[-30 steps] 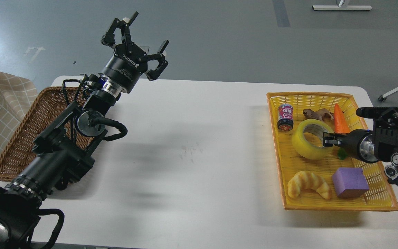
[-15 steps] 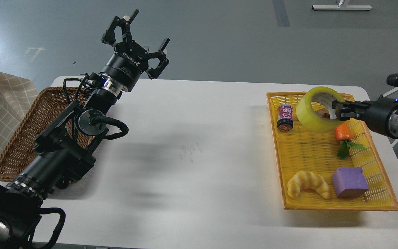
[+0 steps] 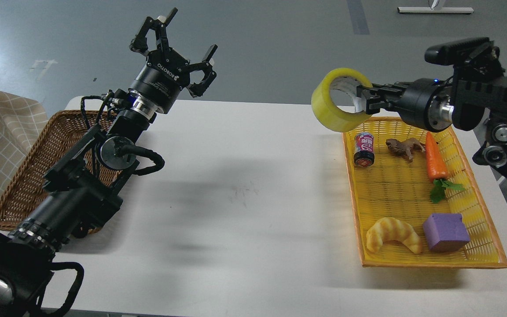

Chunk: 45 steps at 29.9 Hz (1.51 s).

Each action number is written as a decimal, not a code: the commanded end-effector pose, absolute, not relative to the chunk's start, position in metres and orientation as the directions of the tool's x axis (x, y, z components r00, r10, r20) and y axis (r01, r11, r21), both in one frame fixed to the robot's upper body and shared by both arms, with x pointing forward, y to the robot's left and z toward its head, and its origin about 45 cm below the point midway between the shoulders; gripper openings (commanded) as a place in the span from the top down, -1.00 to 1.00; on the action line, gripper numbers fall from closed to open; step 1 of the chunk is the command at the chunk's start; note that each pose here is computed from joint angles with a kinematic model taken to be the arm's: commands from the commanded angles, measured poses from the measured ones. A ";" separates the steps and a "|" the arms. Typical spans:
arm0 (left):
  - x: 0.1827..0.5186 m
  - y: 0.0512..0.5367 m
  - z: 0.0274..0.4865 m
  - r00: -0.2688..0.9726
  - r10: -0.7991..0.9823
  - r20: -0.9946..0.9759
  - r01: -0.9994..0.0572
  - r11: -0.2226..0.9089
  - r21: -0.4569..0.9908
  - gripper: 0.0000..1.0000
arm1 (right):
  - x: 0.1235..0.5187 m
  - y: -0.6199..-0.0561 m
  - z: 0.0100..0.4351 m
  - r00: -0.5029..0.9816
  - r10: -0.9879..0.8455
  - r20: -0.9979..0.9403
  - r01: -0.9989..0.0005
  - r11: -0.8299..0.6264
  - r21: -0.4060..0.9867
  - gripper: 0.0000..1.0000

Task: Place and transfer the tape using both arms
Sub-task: 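Lift the tape roll out of the tray and carry it toward the table center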

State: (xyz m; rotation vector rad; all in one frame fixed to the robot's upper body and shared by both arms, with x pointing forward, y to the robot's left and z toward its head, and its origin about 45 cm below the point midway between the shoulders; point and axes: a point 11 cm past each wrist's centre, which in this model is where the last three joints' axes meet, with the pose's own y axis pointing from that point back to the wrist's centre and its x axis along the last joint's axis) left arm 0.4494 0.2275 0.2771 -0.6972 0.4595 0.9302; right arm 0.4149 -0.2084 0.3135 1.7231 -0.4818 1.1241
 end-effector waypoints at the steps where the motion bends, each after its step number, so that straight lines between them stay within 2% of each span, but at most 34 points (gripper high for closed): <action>1: 0.449 0.228 0.277 0.528 0.568 -0.632 -0.847 0.407 -0.341 -0.96 | 0.420 -0.177 0.302 0.503 0.206 0.839 -0.704 -0.466 0.536 1.00; 11: 0.450 0.227 0.279 0.533 0.567 -0.629 -0.844 0.413 -0.343 -0.96 | 0.423 -0.098 0.256 0.564 0.268 0.781 -0.608 -0.506 0.612 1.00; 22: 0.450 0.225 0.281 0.537 0.562 -0.629 -0.841 0.414 -0.348 -0.96 | 0.410 -0.054 0.216 0.607 0.324 0.725 -0.536 -0.508 0.675 1.00; 45: 0.451 0.221 0.285 0.545 0.553 -0.630 -0.836 0.413 -0.361 -0.96 | 0.392 -0.044 0.171 0.655 0.378 0.654 -0.478 -0.463 0.746 1.00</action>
